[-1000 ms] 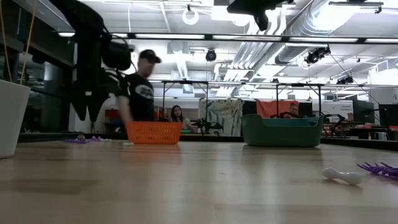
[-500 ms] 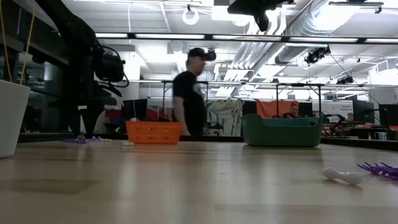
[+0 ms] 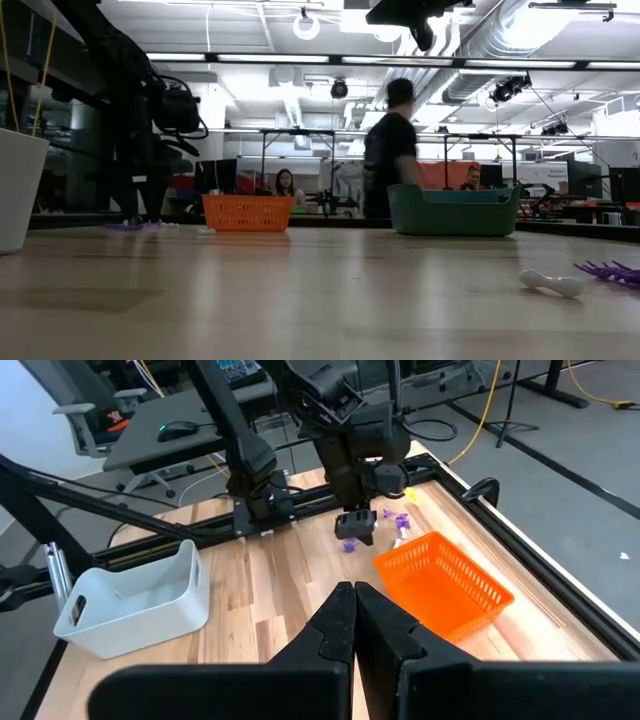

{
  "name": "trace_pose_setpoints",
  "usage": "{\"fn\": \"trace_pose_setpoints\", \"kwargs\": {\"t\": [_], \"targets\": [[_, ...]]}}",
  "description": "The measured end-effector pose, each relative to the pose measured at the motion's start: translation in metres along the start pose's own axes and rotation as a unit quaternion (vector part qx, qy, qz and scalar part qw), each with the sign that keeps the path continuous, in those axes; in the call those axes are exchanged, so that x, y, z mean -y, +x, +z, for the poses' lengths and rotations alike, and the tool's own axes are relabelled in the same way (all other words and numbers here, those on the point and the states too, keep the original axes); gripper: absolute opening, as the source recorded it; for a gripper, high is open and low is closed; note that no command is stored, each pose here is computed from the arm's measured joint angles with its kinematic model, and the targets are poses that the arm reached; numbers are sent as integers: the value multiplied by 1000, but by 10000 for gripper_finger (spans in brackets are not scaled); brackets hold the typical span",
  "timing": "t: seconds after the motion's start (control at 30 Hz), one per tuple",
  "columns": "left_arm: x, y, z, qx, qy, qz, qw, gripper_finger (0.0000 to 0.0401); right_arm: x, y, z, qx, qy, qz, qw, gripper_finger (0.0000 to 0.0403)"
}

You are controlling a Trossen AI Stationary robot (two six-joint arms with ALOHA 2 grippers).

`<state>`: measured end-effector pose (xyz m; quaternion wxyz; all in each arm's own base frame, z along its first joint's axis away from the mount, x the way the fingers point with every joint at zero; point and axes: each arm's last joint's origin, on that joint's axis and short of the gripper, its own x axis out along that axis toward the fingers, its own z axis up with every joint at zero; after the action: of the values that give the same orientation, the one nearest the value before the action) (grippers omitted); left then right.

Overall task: Sort Halloween decoration
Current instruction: Put the black skull toy into the green bin

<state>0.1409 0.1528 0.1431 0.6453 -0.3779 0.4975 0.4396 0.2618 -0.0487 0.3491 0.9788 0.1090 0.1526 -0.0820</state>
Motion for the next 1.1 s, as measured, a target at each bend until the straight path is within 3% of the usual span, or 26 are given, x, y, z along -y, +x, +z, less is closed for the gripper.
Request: {"fn": "trace_pose_setpoints", "kwargs": {"t": [0.63,1.1], "targets": [[1,15,-1,-37,5,24,999,189,0,0,0,0,-3,0,1000,0],[0,16,-2,-39,5,27,999,67,0,0,0,0,0,0,1000,0]]}}
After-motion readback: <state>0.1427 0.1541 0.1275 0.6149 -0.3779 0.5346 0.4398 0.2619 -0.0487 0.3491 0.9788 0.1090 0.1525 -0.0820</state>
